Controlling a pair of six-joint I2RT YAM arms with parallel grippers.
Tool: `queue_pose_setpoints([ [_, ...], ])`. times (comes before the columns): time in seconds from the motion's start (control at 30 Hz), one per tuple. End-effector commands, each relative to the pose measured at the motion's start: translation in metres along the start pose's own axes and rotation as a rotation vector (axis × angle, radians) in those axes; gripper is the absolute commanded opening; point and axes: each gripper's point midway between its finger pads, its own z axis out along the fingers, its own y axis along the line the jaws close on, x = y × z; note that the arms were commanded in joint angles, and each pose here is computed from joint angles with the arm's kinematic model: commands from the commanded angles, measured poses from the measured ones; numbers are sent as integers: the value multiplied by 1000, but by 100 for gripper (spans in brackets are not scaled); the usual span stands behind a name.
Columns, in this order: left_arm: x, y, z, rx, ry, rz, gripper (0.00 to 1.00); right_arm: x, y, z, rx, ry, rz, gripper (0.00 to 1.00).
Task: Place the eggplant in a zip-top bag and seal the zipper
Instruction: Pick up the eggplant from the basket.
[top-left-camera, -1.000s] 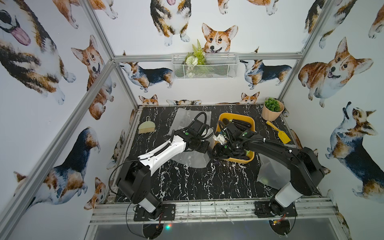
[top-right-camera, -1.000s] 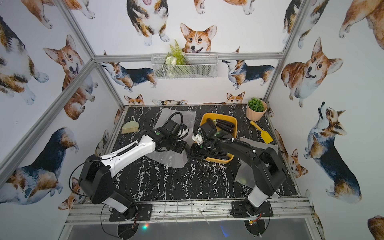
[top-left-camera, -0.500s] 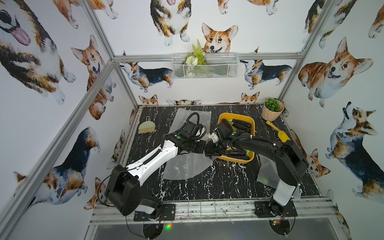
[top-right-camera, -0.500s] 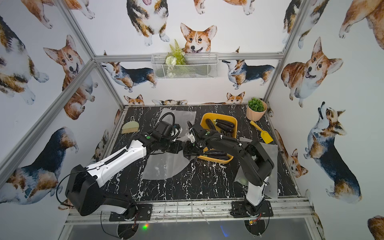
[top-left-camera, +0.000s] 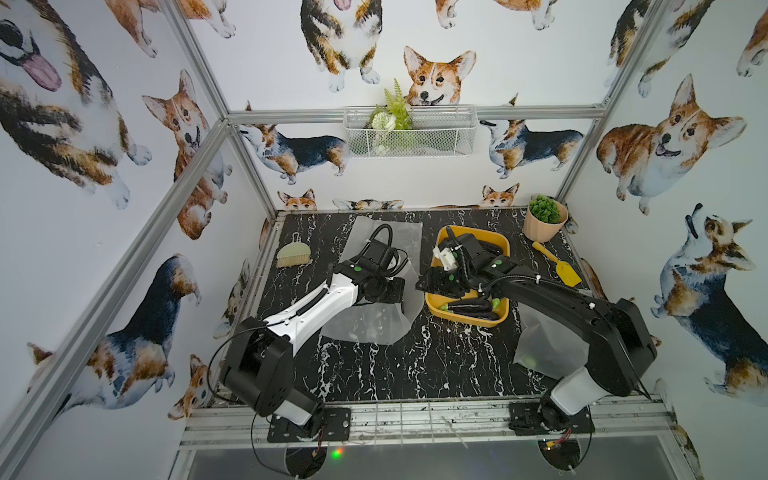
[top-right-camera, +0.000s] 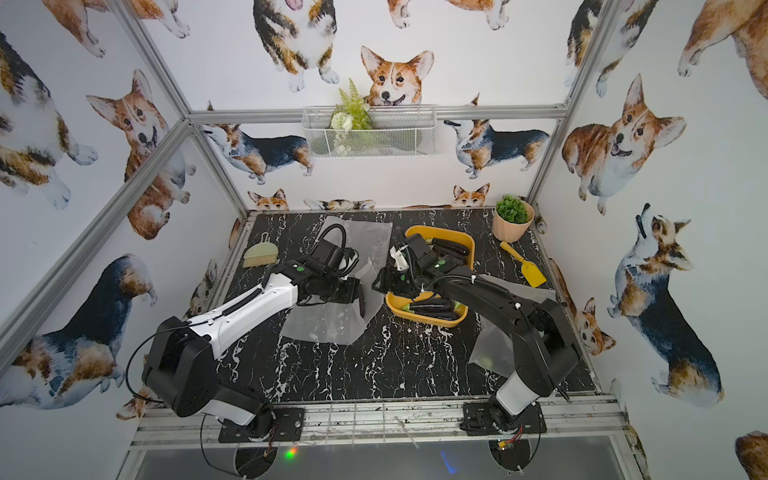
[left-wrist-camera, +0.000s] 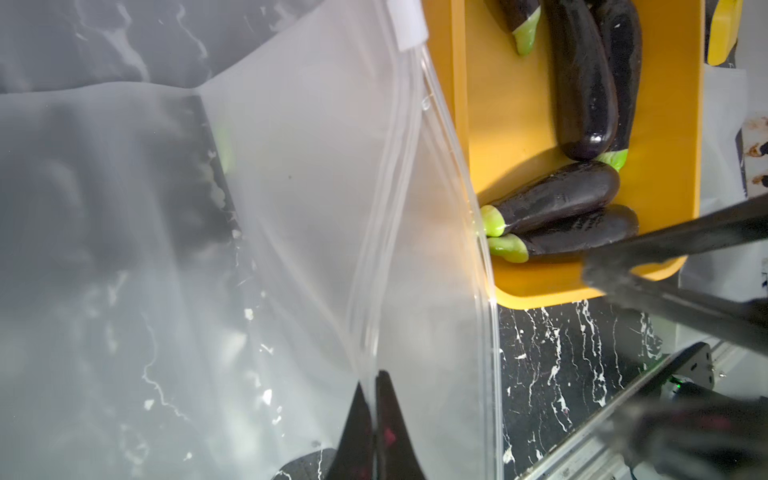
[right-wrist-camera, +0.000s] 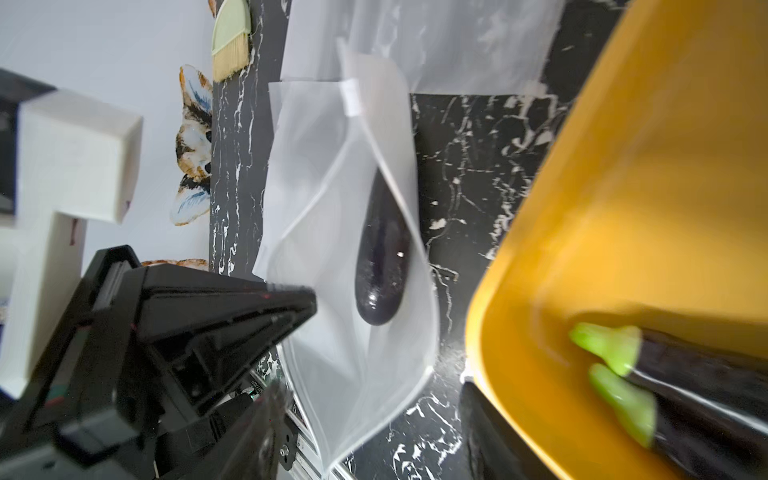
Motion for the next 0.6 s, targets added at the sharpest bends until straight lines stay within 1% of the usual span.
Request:
queue_pose_setpoints([
  [0.0, 0, 3, -1, -19, 6, 21, 0, -33, -75, -17, 228, -99, -8, 66],
  [0.07, 4, 3, 1, -25, 16, 26, 0, -56, -111, -19, 336, -120, -27, 67],
  [0.13, 7, 2, 3, -20, 25, 29, 0, -78, -132, -15, 389, -141, -49, 68],
  [0.27, 9, -2, 3, -14, 33, 37, 0, -116, -154, -5, 460, -209, -169, 71],
  [0.37, 8, -4, 1, -11, 32, 46, 0, -131, -163, 9, 489, -182, -208, 71],
  [0.43, 6, -5, 0, -7, 30, 52, 0, -138, -175, 18, 519, -161, -206, 71],
  [0.57, 3, -10, -4, 9, 27, 65, 0, -140, -194, 39, 529, -100, -203, 69],
])
